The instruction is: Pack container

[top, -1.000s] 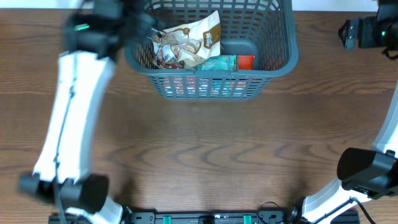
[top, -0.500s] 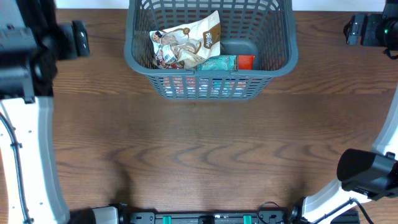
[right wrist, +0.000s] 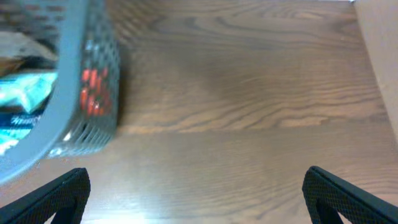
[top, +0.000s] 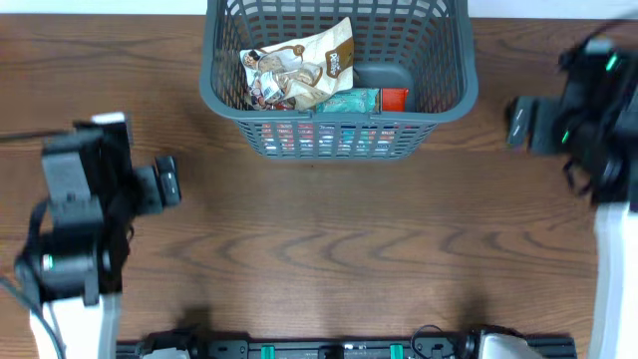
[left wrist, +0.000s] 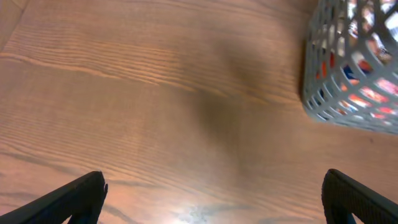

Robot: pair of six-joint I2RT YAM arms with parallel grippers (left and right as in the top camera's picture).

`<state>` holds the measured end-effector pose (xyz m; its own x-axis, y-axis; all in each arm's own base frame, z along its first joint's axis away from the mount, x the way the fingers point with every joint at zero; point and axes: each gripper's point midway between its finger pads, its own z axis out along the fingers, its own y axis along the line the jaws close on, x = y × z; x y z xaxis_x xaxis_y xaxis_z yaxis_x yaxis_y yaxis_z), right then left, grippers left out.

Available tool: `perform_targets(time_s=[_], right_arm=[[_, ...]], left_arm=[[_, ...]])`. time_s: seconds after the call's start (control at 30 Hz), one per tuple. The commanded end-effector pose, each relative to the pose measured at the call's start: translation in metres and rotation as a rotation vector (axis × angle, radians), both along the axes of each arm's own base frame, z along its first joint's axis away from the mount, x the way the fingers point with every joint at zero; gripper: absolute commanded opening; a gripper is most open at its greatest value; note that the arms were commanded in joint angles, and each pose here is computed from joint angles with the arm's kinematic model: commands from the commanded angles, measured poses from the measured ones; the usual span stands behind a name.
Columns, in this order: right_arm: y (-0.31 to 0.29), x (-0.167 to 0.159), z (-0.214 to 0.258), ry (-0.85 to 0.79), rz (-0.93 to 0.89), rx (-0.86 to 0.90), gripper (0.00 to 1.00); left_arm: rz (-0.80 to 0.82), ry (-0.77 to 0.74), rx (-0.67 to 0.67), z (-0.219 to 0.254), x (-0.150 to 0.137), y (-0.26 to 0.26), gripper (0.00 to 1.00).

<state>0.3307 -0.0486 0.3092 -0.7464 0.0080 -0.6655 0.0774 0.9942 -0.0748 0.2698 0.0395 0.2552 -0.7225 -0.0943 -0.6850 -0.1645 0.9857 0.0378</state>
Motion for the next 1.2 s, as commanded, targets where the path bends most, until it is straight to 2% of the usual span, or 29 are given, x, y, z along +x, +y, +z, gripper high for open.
perform_targets(time_s=[0.0, 0.17, 0.27, 0.4, 0.53, 1.17], right_arm=[[0.025, -0.048, -0.033, 0.001, -0.002, 0.032, 0.99], [0.043, -0.099, -0.058, -0.055, 0.017, 0.076, 0.99], [0.046, -0.123, -0.06, -0.12, 0.036, 0.076, 0.99], [0.034, -0.147, -0.058, -0.215, -0.005, 0.03, 0.99], [0.03, -0.159, -0.062, -0.244, -0.024, 0.015, 0.99], [0.029, -0.178, -0.086, -0.123, -0.025, 0.01, 0.99]], left_arm=[[0.003, -0.059, -0.053, -0.005, -0.027, -0.01, 0.99], [-0.009, -0.096, -0.059, -0.015, -0.057, -0.015, 0.99], [-0.074, -0.166, -0.11, -0.006, -0.066, -0.031, 0.99], [-0.076, -0.212, -0.102, 0.002, -0.073, -0.031, 0.99], [-0.076, -0.207, -0.103, 0.001, -0.073, -0.031, 0.99], [-0.076, -0.205, -0.103, 0.001, -0.073, -0.031, 1.0]])
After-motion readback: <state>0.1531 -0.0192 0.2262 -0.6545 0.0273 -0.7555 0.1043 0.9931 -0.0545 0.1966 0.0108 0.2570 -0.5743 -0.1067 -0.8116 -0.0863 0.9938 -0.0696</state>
